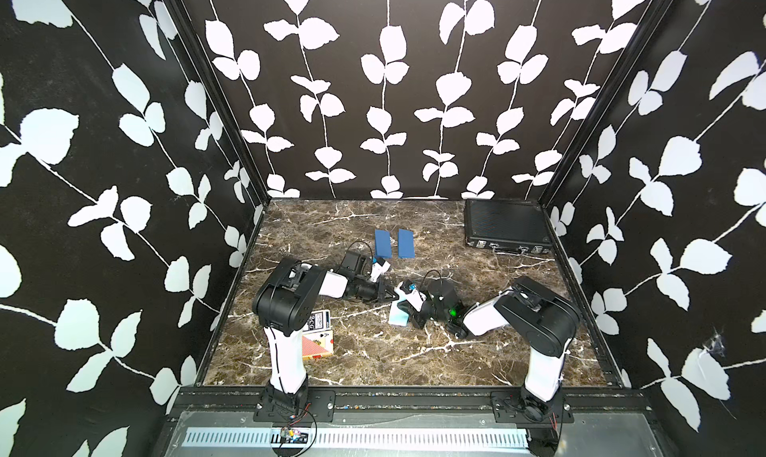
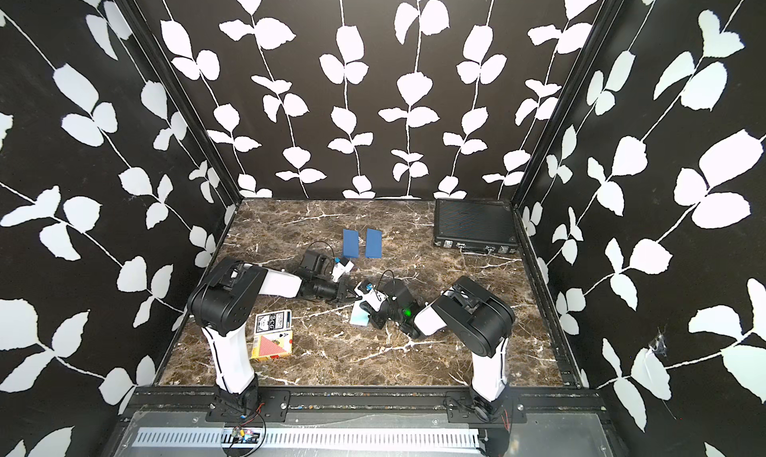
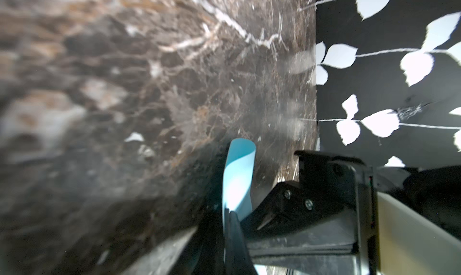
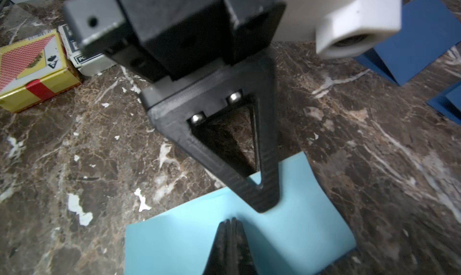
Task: Fold the square paper along the opposite sides
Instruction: Smooth out the paper at the center of the board.
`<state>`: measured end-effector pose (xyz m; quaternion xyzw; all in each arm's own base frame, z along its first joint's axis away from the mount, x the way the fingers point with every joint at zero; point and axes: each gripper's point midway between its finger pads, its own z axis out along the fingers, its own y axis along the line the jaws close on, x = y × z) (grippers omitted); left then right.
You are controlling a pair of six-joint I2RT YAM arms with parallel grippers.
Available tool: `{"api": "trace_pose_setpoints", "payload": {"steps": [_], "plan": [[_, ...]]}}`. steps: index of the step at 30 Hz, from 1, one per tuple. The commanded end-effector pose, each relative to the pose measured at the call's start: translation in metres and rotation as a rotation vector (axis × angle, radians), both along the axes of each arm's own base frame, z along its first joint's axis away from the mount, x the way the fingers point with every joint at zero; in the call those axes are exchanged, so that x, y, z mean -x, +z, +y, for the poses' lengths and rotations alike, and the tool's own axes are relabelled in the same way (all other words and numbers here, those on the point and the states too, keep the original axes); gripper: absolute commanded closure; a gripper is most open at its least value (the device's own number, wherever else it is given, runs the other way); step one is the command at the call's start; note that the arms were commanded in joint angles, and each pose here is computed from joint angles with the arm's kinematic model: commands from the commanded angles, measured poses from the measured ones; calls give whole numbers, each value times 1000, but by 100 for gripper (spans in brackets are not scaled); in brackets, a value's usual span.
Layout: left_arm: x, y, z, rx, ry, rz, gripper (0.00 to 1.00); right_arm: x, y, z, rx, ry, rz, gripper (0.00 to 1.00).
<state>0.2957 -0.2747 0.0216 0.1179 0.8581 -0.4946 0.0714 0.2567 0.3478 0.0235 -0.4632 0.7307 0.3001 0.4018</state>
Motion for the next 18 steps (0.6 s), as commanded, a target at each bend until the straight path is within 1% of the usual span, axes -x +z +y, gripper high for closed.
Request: {"api": "trace_pose_setpoints", "payload": {"steps": [1, 6, 10, 13, 18], "plan": [[-6, -22, 17, -47, 80, 33, 100, 16, -21, -10, 44, -11, 28, 100], [-8, -30, 24, -83, 103, 39, 100, 28, -38, -18, 71, -38, 56, 100], [-9, -34, 27, -90, 114, 38, 100, 39, -54, -26, 97, -61, 71, 100], [-8, -38, 28, -94, 116, 43, 100, 43, -55, -30, 107, -88, 53, 100], [-7, -40, 30, -94, 117, 46, 100, 51, -60, -40, 149, -107, 59, 100]]}}
